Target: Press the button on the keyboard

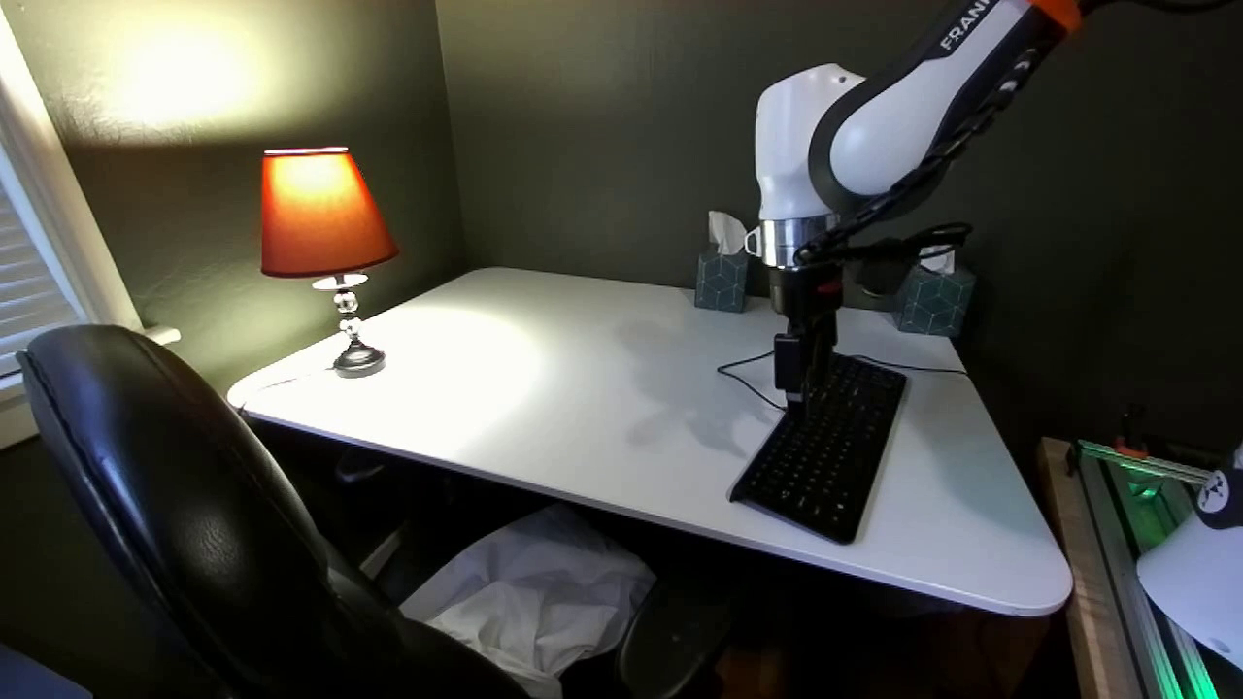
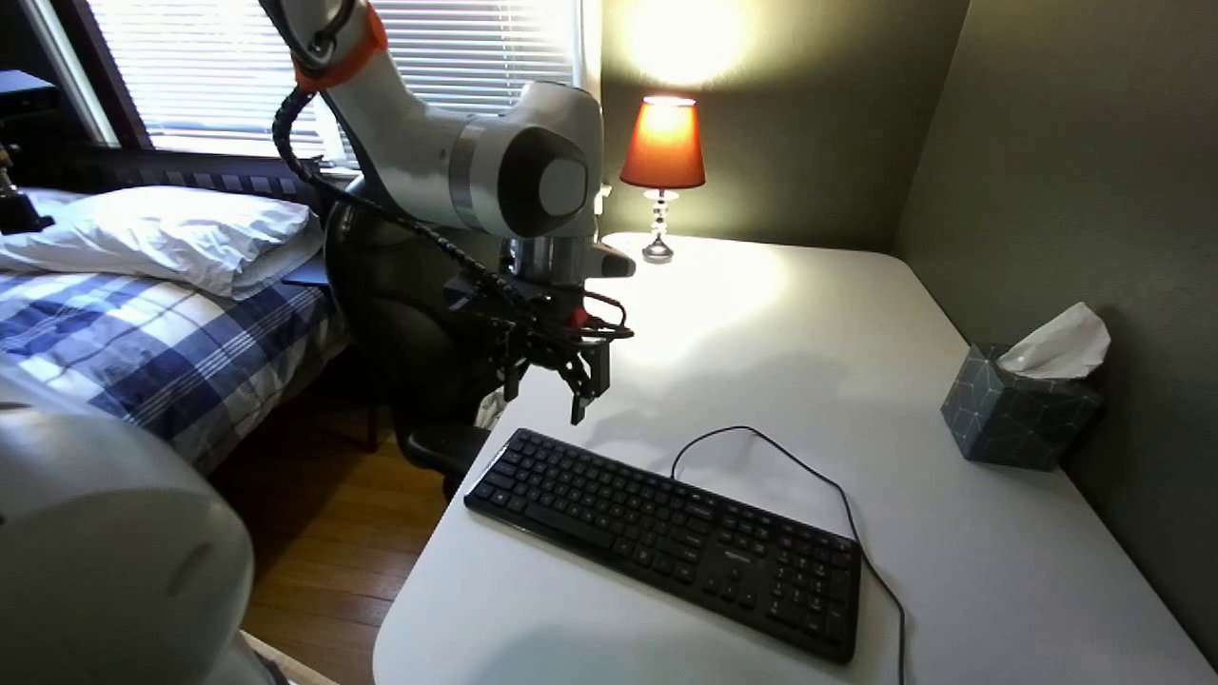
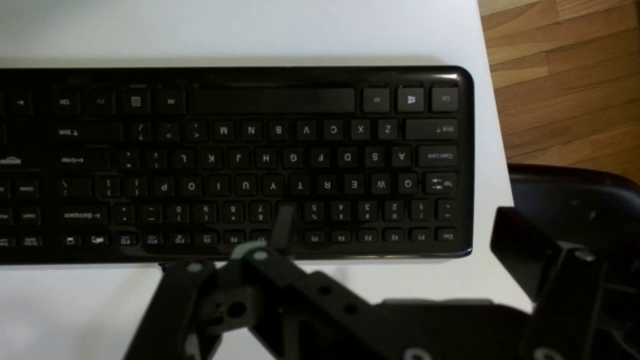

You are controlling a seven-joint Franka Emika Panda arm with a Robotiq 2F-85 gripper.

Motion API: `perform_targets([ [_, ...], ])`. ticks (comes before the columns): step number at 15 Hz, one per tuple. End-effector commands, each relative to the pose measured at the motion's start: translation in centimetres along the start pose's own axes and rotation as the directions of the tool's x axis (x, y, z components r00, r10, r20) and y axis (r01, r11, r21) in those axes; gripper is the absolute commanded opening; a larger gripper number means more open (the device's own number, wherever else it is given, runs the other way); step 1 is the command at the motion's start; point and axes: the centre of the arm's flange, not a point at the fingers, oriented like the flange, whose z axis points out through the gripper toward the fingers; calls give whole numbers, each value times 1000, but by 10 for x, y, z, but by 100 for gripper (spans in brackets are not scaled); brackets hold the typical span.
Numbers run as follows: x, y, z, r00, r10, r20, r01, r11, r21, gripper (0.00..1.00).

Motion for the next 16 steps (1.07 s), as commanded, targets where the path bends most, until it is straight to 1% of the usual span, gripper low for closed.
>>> perform_targets([
  [1, 6, 1, 22, 1000, -22, 8, 22, 1000, -20, 75],
  [2, 7, 1, 28, 1000, -29, 7, 29, 999, -27, 74],
  [3, 8, 1, 32, 999, -42, 10, 42, 999, -31, 70],
  [4, 9, 0, 36, 999, -51, 13, 51, 998, -38, 62],
  [5, 9, 0, 40, 998, -60, 14, 60, 997, -41, 52],
  [7, 9, 1, 47, 998, -64, 17, 65, 997, -48, 38],
  [10, 12, 3, 55, 998, -63, 17, 64, 996, -58, 14],
  [12, 14, 5, 60, 997, -69, 18, 70, 996, -56, 1],
  [16, 17, 7, 65, 998, -67, 17, 68, 996, -49, 0],
])
